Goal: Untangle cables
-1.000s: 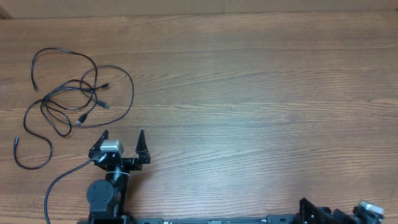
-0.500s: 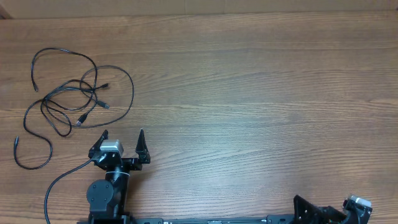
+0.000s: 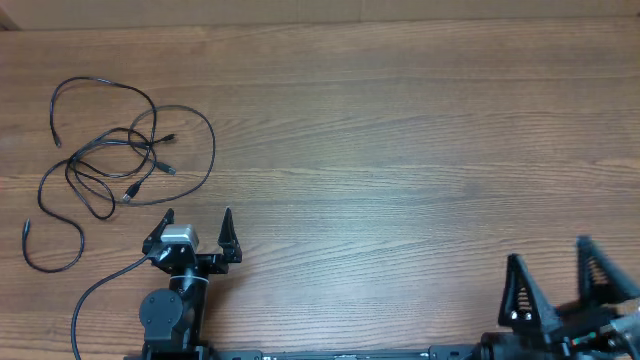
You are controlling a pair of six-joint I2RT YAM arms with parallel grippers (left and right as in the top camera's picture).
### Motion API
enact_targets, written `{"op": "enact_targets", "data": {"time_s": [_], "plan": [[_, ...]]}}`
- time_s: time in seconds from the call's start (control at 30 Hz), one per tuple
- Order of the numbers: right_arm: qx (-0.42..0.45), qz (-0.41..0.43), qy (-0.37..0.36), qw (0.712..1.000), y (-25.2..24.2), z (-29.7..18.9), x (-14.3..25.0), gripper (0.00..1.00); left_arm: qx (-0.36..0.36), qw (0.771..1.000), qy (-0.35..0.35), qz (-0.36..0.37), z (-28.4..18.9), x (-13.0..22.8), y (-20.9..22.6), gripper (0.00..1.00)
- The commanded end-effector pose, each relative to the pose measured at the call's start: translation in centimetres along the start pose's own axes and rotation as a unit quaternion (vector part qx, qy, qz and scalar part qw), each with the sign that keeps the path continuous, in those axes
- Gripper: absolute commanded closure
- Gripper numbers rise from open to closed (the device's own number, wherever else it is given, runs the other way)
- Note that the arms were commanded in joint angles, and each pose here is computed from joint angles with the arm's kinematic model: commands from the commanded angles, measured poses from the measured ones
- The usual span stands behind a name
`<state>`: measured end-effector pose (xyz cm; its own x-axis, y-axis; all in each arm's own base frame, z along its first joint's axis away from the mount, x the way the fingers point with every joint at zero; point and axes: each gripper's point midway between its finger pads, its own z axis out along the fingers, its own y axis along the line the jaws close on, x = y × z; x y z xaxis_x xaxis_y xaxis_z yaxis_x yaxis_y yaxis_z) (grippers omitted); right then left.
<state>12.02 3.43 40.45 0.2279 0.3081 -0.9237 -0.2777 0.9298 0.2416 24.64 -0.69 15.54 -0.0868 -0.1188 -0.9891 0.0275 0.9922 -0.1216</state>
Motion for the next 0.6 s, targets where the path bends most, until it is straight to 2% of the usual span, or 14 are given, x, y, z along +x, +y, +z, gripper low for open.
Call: {"op": "enact_targets", "data": {"time_s": [0.0,0.2,0.57], "plan": [[-0.012,-0.033,-0.03,0.999,-0.4,1.5,0.7,0.0,-0.001,1.0,-0.003,0.01,0.0,0.0,0.0,0.0],[-0.044,-0.047,-0.078,0.995,-0.6,3.3,2.0,0.0,-0.001,1.0,-0.003,0.01,0.0,0.0,0.0,0.0],[-0.023,-0.05,-0.113,0.992,-3.5,4.9,6.5,0.0,-0.001,1.0,-0.003,0.01,0.0,0.0,0.0,0.0]]}}
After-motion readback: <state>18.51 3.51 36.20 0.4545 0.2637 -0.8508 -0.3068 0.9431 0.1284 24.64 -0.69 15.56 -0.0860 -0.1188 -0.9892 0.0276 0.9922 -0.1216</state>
